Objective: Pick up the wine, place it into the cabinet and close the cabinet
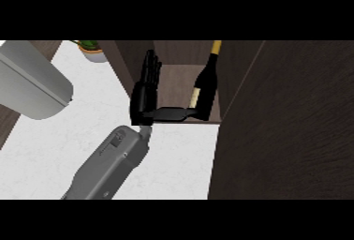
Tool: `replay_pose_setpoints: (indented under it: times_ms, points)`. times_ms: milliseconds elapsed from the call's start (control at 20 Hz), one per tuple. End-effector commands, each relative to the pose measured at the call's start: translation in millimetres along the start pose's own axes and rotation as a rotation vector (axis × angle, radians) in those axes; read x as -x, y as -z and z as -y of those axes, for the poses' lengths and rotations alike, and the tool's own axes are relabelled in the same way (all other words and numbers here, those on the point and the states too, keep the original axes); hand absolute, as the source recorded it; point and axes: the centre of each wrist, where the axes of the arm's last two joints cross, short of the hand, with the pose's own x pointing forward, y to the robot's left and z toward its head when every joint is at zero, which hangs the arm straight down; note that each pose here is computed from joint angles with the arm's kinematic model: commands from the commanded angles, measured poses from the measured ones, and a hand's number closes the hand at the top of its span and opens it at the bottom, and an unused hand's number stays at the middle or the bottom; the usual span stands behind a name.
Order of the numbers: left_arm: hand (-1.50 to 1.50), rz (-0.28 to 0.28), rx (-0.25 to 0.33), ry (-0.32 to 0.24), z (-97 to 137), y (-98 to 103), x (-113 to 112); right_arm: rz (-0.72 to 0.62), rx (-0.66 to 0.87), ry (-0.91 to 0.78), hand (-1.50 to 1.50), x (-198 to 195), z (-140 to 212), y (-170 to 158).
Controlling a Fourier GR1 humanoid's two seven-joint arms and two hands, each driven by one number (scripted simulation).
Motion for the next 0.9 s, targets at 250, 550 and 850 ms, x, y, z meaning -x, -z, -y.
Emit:
replay_pose_setpoints:
  times_ms: [250, 550, 850]
  points:
    - [-1.50, 0.015, 0.033, -0.056, -2, -83, -23, 0.083, -0.009, 0.012, -1.50, -51, -7, -27]
    - [-1.50, 0.037, 0.012, -0.079, -18, -118, -46, 0.003, -0.103, -0.029, 1.50, -47, -8, -23]
    - [-1.50, 0.002, -0.017, -0.041, -41, -155, -46, -0.100, -0.405, 0.013, 1.50, -32, -18, -22]
